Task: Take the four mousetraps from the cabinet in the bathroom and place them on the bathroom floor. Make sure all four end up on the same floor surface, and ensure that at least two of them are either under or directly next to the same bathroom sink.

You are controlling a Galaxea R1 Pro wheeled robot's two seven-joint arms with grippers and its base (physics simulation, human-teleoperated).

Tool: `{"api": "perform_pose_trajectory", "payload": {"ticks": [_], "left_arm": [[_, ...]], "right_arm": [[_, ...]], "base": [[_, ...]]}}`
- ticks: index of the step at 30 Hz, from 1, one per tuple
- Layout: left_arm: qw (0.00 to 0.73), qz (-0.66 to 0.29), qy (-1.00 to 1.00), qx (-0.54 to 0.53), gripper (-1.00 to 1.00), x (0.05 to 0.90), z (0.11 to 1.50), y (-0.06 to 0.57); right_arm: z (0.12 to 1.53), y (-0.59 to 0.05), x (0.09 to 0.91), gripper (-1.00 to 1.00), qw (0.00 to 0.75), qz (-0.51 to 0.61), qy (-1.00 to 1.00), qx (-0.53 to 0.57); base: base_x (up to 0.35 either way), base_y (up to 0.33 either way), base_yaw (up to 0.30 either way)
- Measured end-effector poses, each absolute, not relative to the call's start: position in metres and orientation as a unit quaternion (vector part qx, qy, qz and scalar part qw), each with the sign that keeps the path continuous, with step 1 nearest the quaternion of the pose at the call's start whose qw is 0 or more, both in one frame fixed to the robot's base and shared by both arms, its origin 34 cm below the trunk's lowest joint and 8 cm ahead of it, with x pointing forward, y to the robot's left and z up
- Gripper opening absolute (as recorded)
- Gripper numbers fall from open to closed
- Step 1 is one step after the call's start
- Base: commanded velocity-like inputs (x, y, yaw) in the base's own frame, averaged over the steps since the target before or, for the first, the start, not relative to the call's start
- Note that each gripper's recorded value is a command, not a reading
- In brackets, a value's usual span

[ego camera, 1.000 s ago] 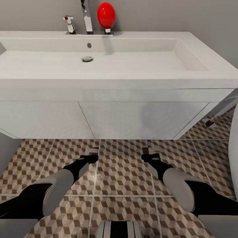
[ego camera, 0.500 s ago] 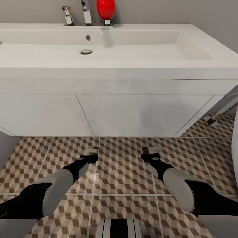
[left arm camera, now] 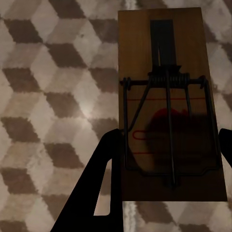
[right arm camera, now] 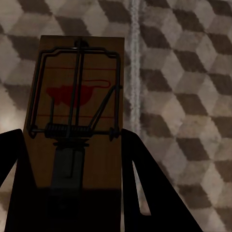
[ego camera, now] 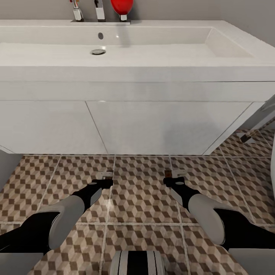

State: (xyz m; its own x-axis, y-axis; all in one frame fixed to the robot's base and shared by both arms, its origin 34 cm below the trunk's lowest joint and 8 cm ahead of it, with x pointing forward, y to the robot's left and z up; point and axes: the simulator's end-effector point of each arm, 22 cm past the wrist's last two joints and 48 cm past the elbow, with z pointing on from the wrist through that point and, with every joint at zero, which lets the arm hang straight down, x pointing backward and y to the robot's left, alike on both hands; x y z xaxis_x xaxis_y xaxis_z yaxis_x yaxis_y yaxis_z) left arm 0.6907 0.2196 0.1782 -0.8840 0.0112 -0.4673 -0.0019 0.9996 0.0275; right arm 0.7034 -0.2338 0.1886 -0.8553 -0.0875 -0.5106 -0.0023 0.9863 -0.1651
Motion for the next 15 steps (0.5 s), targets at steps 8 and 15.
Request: {"api": "perform_pose_trajectory", "payload": {"ticks": [8, 15], "left_arm": [[0.241, 0.014, 0.970, 0.003, -1.00, 0.6908, 0.1783, 0.2197], [0.241, 0.013, 0.970, 0.003, -1.00, 0.6908, 0.1783, 0.2195]], "right_arm": [[0.1884, -0.2339, 0.7032, -1.00, 0.268, -0.079, 0.960, -0.021], [0.1884, -0.2330, 0.7031, -1.00, 0.267, -0.078, 0.960, -0.020]], "base": [[0.000, 0.000, 0.000], [0.000, 0.000, 0.000]]}}
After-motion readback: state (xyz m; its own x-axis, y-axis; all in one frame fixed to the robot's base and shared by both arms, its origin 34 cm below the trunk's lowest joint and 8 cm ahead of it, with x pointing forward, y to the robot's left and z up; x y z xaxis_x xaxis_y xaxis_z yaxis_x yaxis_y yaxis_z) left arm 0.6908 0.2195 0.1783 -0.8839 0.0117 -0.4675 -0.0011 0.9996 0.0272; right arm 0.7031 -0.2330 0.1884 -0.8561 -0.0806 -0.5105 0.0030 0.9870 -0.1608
